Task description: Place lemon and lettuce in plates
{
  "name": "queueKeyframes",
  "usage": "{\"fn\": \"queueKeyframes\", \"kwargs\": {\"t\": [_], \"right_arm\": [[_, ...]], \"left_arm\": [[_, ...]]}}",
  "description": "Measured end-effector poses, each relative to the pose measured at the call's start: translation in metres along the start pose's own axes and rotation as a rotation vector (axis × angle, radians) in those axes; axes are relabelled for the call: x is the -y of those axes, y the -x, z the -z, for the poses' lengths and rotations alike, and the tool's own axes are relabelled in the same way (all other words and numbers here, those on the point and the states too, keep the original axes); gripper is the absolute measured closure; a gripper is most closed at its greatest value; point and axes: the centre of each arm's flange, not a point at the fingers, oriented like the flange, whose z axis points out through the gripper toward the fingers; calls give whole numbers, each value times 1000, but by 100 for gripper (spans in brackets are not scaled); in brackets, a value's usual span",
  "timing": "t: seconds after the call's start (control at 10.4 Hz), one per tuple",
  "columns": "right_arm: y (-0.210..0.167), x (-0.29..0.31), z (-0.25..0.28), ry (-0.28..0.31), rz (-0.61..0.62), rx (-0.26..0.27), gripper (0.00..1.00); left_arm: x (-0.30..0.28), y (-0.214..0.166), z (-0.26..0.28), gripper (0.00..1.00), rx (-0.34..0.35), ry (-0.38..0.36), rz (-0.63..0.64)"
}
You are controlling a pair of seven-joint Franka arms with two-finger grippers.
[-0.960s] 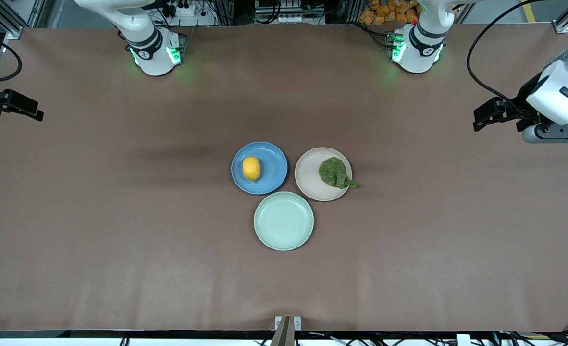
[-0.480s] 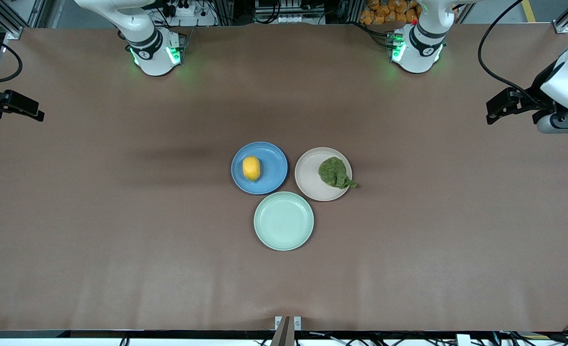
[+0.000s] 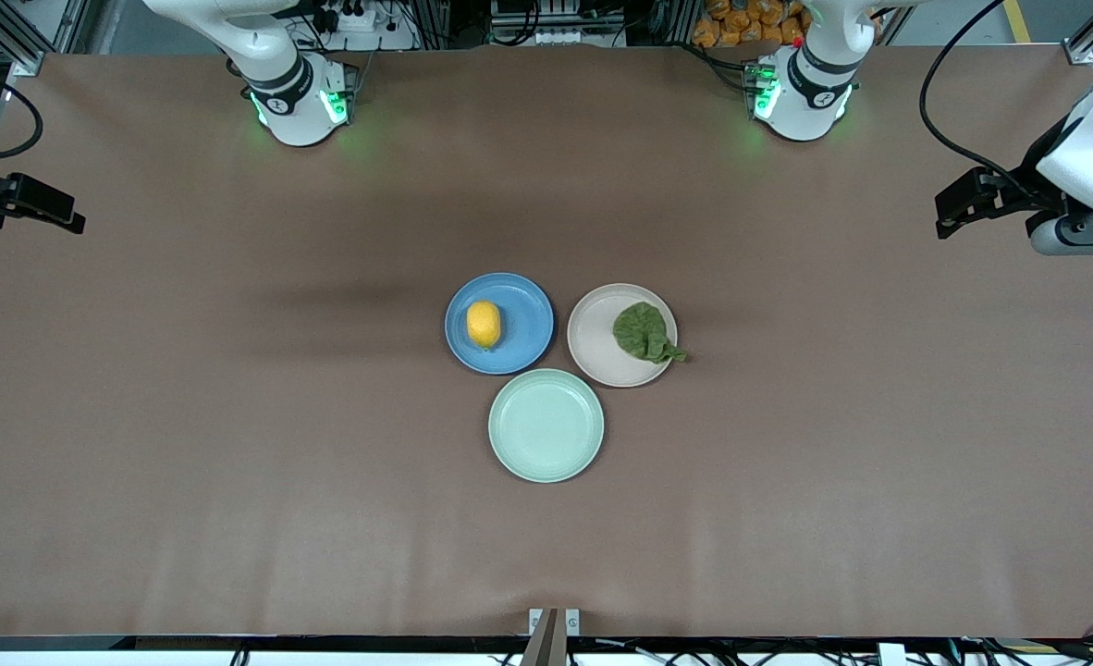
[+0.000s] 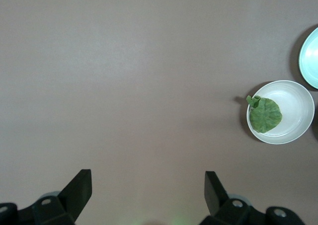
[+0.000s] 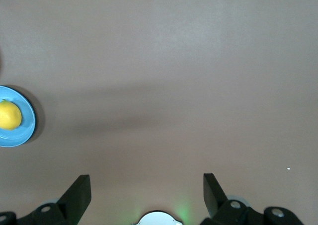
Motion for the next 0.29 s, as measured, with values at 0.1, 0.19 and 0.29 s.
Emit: {"fn": "queueKeyframes", "kwargs": {"t": [0.1, 0.19, 0.29], "right_arm": [[0, 0, 0, 0, -1, 0, 0], [0, 0, 0, 0, -1, 0, 0], [0, 0, 0, 0, -1, 0, 0]], "left_arm": [[-1, 0, 0, 0, 1, 14, 0], [-1, 0, 0, 0, 3, 31, 1], [-1, 0, 0, 0, 4, 34, 2]]}}
